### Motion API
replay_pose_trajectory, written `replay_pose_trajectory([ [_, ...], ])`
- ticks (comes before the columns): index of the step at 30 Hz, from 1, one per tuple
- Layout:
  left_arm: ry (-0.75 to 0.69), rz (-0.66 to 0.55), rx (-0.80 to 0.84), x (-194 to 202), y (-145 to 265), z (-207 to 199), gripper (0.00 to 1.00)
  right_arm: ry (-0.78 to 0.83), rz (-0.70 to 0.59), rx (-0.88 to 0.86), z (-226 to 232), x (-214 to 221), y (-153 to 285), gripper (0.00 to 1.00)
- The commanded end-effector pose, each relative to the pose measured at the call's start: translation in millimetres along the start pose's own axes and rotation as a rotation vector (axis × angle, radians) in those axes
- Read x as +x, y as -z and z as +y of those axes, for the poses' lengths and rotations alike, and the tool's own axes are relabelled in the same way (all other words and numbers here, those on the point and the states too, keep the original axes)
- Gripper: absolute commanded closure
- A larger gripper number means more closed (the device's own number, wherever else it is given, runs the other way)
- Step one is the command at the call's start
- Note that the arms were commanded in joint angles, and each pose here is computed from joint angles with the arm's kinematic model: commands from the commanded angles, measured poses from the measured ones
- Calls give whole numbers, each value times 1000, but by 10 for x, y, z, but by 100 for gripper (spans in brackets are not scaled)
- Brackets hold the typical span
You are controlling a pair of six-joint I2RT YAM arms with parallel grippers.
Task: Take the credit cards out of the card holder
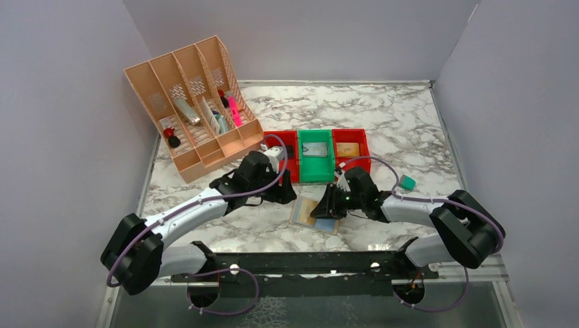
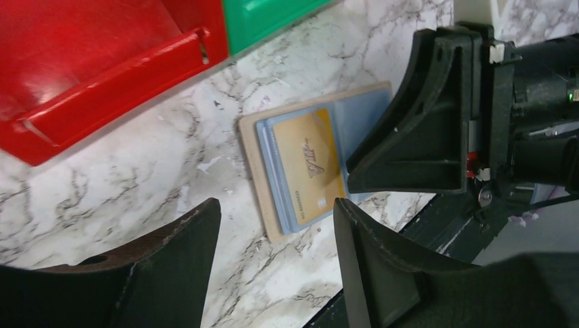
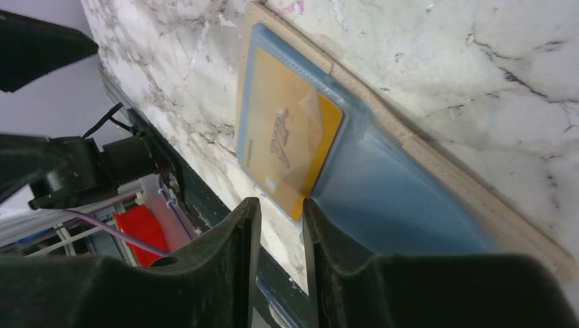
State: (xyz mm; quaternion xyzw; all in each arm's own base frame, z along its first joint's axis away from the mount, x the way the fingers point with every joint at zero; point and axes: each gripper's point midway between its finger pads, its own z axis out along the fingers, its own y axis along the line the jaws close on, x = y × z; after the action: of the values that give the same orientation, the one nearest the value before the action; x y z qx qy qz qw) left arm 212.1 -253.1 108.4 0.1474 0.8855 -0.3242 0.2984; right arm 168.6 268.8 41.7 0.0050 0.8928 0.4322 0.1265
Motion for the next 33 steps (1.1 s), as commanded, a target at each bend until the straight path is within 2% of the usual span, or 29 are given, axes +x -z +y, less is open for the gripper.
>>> replay_pose_trajectory([
  [1,-26,17,100,-17,-134,-269,36,-33,-14,20,-96,-18,-65,68],
  [10,-62,135,110,317,-471,-349,58,-84,-68,166,-471,0,-78,74],
  [17,-64,162,125,445,-625,-390,63,-109,-74,184,-530,-10,-121,76],
  [23,-40,177,106,525,-702,-328,74,-132,-88,169,-492,-48,-141,79],
  [28,-17,215,80,668,-738,-239,86,-132,-94,174,-464,-98,-153,77],
  [33,-11,234,68,757,-732,-186,89,-158,-89,151,-409,-113,-182,73],
])
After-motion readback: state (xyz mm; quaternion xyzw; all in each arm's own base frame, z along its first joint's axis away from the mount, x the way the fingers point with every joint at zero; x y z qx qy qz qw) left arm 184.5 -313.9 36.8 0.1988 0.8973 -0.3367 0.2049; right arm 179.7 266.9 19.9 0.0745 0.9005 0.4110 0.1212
